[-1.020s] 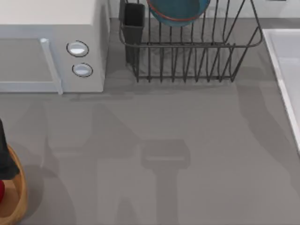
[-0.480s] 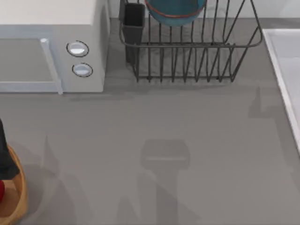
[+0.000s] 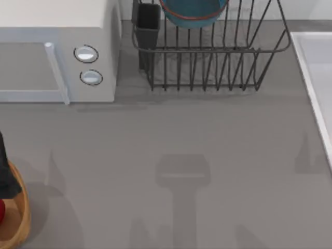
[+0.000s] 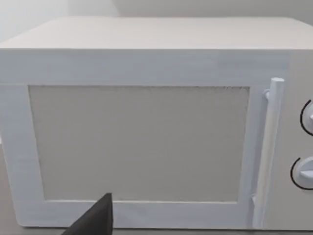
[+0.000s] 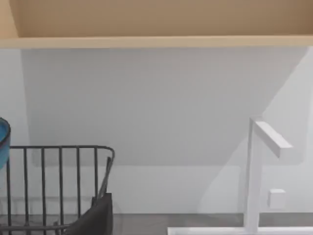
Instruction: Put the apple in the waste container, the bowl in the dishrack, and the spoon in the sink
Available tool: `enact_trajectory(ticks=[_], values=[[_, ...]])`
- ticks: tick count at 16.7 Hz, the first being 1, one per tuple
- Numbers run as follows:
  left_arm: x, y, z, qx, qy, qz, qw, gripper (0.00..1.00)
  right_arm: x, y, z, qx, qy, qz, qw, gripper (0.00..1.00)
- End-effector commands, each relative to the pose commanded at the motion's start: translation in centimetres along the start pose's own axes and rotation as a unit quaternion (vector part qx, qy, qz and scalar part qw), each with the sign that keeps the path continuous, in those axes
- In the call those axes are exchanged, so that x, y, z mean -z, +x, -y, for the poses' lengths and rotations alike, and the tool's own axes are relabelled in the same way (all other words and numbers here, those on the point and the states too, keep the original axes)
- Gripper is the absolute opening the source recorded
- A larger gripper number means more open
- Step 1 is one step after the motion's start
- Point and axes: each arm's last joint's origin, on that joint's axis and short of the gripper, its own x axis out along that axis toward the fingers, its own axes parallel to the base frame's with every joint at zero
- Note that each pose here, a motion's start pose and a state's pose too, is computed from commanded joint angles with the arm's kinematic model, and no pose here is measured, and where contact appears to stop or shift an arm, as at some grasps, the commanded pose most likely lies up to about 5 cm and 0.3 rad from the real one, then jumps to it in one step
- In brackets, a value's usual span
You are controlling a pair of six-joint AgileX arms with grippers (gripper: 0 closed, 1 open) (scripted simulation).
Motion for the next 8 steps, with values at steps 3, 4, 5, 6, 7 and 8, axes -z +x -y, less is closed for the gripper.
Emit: enact_trajectory(ticks=[3,4,5,6,7,8], values=[[0.0,0.0,0.0,0.000,0.000,0.000,1.000,1.00,4.0,-1.2,0.7,0.001,-0.003,-0.042,0.999,1.00],[0.0,0.0,0.0,0.000,0.000,0.000,1.000,1.00,4.9,-1.5,0.8,0.000,-0.003,-0.051,0.999,1.00],[0.0,0.0,0.0,0.000,0.000,0.000,1.000,1.00,5.6,-1.6,0.9,-0.001,-0.003,-0.059,0.998,1.00],[0.0,0.0,0.0,0.000,0.000,0.000,1.000,1.00,6.1,-1.7,1.0,-0.003,-0.004,-0.064,0.998,1.00],[0.0,0.0,0.0,0.000,0.000,0.000,1.000,1.00,6.4,-1.8,1.1,-0.004,-0.004,-0.067,0.998,1.00],[0.0,0.0,0.0,0.000,0.000,0.000,1.000,1.00,6.4,-1.8,1.1,-0.004,-0.004,-0.068,0.998,1.00]])
